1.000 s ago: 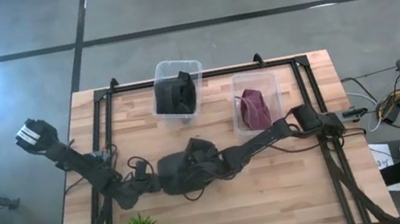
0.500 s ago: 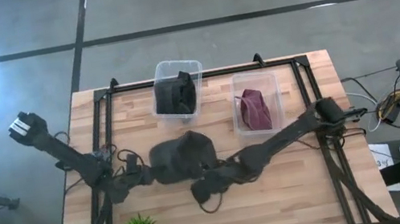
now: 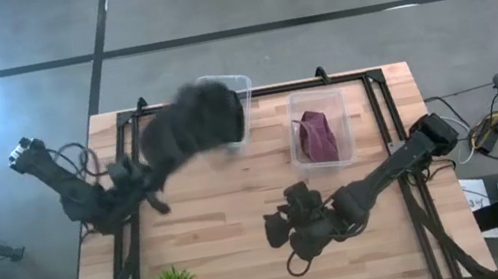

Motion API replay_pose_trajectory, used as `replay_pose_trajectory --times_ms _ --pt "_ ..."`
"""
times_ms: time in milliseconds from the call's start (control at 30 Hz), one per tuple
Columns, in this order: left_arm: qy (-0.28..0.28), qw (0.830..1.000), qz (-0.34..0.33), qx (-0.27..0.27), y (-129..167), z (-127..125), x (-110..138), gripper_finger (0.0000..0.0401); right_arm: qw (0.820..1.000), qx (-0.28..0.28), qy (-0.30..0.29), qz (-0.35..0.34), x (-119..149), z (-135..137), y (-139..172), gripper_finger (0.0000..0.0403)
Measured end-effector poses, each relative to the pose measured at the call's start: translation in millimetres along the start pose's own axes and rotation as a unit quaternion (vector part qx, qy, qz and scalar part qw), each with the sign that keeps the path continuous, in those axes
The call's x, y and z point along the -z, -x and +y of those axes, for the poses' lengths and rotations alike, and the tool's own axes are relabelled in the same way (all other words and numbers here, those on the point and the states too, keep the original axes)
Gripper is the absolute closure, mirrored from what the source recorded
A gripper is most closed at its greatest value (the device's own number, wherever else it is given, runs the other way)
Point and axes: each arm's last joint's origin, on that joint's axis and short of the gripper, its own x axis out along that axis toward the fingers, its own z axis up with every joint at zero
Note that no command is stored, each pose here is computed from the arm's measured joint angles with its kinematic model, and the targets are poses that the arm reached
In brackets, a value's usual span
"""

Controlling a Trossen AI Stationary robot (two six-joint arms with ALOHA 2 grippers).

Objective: Pick & Place hat
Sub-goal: Put the black cap into the left transparent bin

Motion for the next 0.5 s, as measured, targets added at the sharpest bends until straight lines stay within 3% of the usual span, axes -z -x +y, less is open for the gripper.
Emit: replay_pose_trajectory --times_ms 100,233,367,433,500 --pt "-0.082 0.994 -0.017 -0.071 -10 0 -19 0.0394 1.000 0.004 -0.002 0.000 3 -1 -3 0.0156" --pt "-0.125 0.984 -0.031 -0.123 -29 3 -30 0.0394 1.000 0.009 -0.016 0.000 6 -2 -7 0.0156" --pt "-0.134 0.986 -0.014 -0.103 -51 8 -26 0.0394 1.000 0.010 -0.025 0.001 7 -2 -6 0.0156" --pt "-0.125 0.988 0.031 -0.088 -66 14 -15 0.0394 1.000 0.009 -0.029 0.001 7 -2 -6 0.0156" --pt "-0.123 0.982 0.084 -0.113 -83 26 0 0.0394 0.999 0.009 -0.032 0.002 8 -2 -5 0.0156"
